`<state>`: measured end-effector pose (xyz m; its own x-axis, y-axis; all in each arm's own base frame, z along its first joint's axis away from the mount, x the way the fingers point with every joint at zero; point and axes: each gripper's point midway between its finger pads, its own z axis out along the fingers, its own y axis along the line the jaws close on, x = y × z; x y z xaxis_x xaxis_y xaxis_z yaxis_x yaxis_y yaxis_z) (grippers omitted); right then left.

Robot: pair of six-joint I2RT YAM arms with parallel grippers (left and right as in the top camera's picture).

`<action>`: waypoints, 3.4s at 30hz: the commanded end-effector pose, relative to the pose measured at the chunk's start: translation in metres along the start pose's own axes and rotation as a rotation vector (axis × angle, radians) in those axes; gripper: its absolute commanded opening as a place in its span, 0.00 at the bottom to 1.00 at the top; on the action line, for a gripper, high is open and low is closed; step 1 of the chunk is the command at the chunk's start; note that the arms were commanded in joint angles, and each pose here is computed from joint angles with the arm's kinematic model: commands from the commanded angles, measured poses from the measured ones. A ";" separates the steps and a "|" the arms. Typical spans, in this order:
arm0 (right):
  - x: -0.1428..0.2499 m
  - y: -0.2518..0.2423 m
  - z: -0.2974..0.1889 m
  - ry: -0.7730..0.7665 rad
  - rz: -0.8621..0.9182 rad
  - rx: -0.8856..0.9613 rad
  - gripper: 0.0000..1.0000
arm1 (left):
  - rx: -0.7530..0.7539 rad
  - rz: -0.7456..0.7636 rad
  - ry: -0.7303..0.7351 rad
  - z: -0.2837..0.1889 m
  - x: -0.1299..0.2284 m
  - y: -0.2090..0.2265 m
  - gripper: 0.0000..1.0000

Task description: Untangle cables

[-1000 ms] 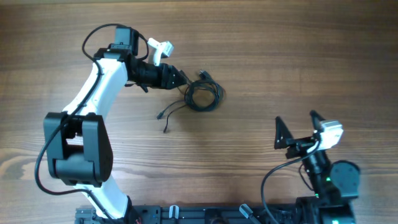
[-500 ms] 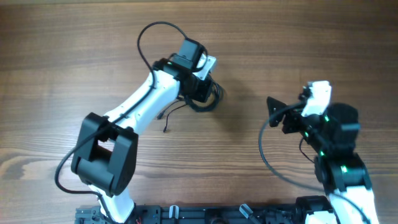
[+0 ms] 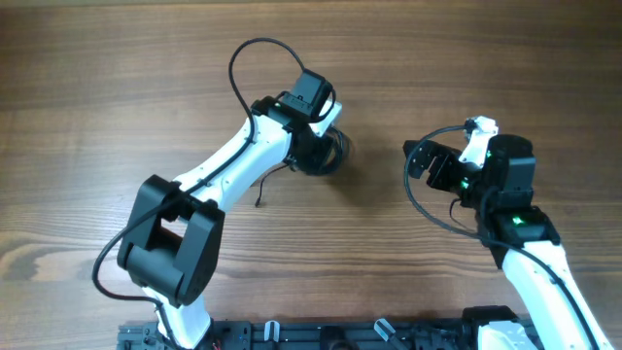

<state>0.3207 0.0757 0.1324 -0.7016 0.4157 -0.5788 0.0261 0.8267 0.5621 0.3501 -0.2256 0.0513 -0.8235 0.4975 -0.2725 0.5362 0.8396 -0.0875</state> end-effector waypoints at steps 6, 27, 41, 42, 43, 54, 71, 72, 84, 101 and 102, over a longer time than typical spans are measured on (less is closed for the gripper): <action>0.003 -0.008 0.013 0.042 0.103 0.020 0.93 | -0.002 0.126 0.057 0.025 0.013 0.005 0.17; 0.008 -0.012 0.018 0.065 0.115 0.034 0.92 | 0.001 0.229 0.058 0.044 0.028 0.005 0.25; 0.010 -0.013 0.017 0.070 0.118 0.037 0.92 | -0.082 0.259 0.056 0.039 0.025 0.018 1.00; 0.010 -0.013 0.017 0.070 0.118 0.037 0.92 | -0.098 0.259 0.052 0.036 0.023 0.021 0.98; 0.010 -0.013 0.017 0.070 0.118 0.037 0.92 | -0.105 0.260 0.046 0.034 0.022 0.022 0.91; 0.010 -0.013 0.017 0.073 0.119 0.039 0.92 | -0.099 0.383 0.069 0.031 0.027 0.022 0.19; 0.016 -0.016 0.017 0.094 0.128 0.050 0.92 | 0.023 0.436 0.086 0.032 0.037 0.003 0.10; 0.017 -0.016 0.017 0.097 0.129 0.050 0.92 | 0.023 0.436 0.086 0.032 0.037 0.003 0.07; 0.025 0.010 0.015 0.159 0.047 -0.102 0.45 | 0.158 0.408 -0.006 0.007 0.026 -0.014 0.04; 0.019 0.086 -0.009 0.211 0.008 -0.530 0.43 | 0.890 0.251 -0.542 -0.137 0.014 -0.002 0.04; 0.021 0.088 -0.009 0.215 0.006 -0.533 0.43 | 0.901 0.247 -0.555 -0.140 0.014 -0.001 0.04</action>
<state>0.3071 0.1440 0.1641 -0.8126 0.3070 -0.4954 -0.2703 0.5547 0.7870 0.3168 -0.1806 0.1356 -0.6835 0.4229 -0.5949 0.7292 0.3583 -0.5830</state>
